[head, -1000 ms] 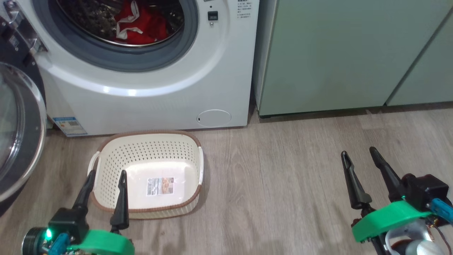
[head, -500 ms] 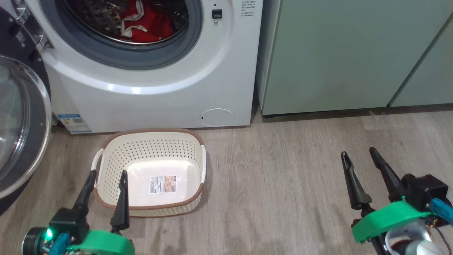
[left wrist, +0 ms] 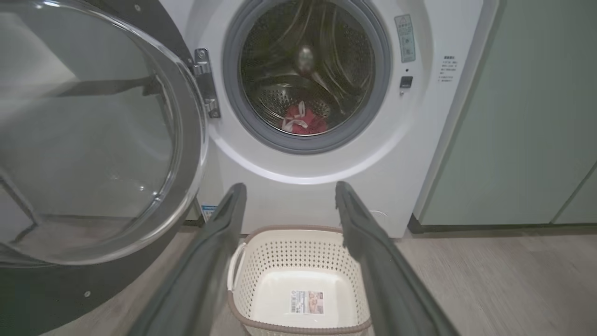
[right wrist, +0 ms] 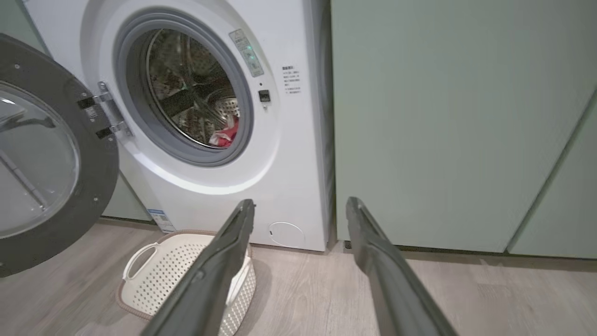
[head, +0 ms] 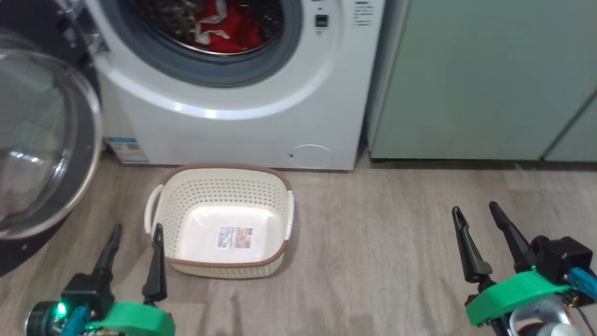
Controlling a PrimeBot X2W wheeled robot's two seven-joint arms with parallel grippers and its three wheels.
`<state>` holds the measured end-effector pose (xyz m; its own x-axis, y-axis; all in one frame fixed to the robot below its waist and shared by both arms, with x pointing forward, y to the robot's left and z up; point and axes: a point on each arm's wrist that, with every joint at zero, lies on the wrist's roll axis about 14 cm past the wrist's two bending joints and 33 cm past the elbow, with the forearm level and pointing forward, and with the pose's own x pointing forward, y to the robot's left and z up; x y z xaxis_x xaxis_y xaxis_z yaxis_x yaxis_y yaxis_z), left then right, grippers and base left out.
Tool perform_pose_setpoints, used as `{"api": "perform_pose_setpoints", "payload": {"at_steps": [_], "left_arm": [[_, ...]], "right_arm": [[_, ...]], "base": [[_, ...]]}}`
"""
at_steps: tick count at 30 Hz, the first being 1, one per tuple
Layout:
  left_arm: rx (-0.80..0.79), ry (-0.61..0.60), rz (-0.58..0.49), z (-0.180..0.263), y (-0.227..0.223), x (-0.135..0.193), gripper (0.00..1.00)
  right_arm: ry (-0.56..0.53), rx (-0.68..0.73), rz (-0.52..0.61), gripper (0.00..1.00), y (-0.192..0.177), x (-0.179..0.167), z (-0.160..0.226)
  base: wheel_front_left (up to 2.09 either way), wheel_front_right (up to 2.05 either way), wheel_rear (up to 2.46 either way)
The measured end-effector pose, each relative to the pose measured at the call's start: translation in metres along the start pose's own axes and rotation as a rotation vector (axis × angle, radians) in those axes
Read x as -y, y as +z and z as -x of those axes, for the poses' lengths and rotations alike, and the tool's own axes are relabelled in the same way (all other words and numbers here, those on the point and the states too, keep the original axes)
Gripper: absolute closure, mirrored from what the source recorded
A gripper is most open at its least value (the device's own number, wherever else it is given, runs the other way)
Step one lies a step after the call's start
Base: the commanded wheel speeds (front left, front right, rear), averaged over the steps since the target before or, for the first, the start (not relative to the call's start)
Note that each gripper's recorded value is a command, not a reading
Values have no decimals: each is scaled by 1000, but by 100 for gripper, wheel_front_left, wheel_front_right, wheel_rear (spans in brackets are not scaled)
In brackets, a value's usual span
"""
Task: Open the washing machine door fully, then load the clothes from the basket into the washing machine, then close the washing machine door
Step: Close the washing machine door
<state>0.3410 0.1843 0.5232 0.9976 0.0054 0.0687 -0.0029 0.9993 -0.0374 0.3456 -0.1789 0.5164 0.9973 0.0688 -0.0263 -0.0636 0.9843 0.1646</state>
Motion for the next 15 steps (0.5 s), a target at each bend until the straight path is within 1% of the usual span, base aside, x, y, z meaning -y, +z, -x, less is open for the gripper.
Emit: {"api": "perform_pose_setpoints", "payload": {"at_steps": [8,15], "left_arm": [[31,222,-6,31,11,-59,0],[60,386,-6,69,21,-97,0]], "right_arm": [[164,-21,-10,0,-6,-51,-24],[302,-47,-9,0,-14,-96,-37]], "base": [[0,0,0],[0,0,0]]}}
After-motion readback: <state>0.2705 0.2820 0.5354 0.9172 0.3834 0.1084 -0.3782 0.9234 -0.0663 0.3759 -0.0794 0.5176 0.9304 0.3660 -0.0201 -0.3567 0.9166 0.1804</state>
